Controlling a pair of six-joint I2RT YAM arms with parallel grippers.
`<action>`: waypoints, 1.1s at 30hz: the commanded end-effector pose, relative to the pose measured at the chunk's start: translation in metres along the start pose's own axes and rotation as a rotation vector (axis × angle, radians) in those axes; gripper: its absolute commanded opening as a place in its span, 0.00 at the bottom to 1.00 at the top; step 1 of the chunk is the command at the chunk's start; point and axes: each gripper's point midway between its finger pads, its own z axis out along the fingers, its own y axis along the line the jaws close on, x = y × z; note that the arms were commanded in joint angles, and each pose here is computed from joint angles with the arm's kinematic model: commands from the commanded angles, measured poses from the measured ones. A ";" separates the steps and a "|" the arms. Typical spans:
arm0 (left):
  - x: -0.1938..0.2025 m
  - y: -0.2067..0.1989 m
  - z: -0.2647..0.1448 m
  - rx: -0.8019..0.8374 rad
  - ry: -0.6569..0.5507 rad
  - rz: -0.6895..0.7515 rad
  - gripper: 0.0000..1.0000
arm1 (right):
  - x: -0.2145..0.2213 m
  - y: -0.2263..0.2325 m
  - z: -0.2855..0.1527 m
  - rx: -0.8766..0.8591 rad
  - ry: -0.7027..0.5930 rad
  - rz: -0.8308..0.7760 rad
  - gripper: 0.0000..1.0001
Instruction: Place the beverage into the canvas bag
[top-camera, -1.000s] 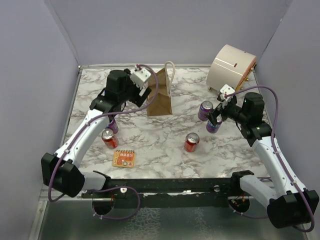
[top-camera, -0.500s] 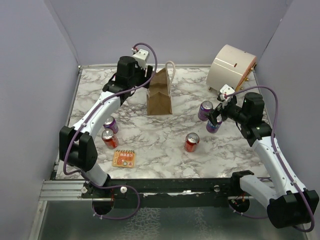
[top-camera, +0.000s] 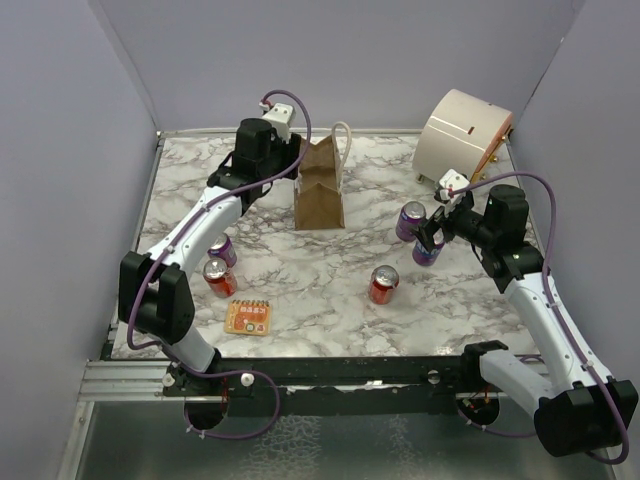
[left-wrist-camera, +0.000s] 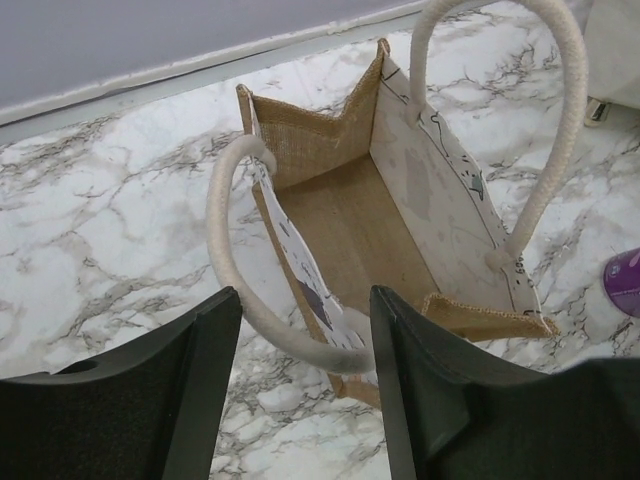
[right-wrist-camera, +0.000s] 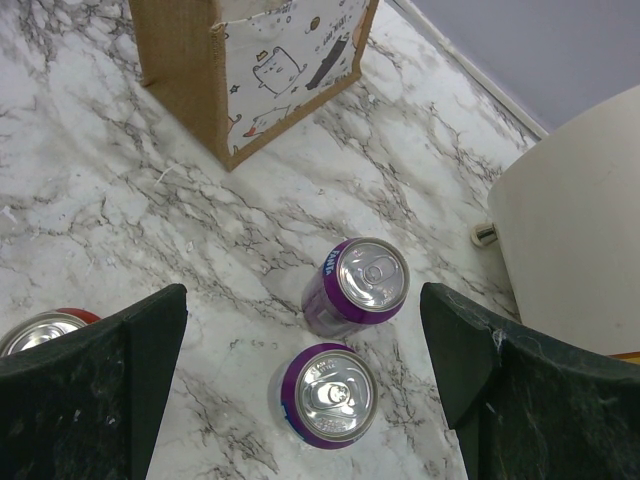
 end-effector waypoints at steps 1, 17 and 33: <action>-0.025 0.005 -0.017 -0.029 -0.085 -0.004 0.59 | -0.002 0.002 0.001 -0.010 -0.019 -0.012 1.00; -0.020 0.015 -0.022 -0.089 -0.113 -0.043 0.71 | 0.001 0.003 0.003 -0.019 -0.010 -0.010 1.00; -0.020 -0.024 0.001 0.162 -0.067 -0.107 0.12 | 0.005 0.004 0.004 -0.025 -0.001 -0.009 1.00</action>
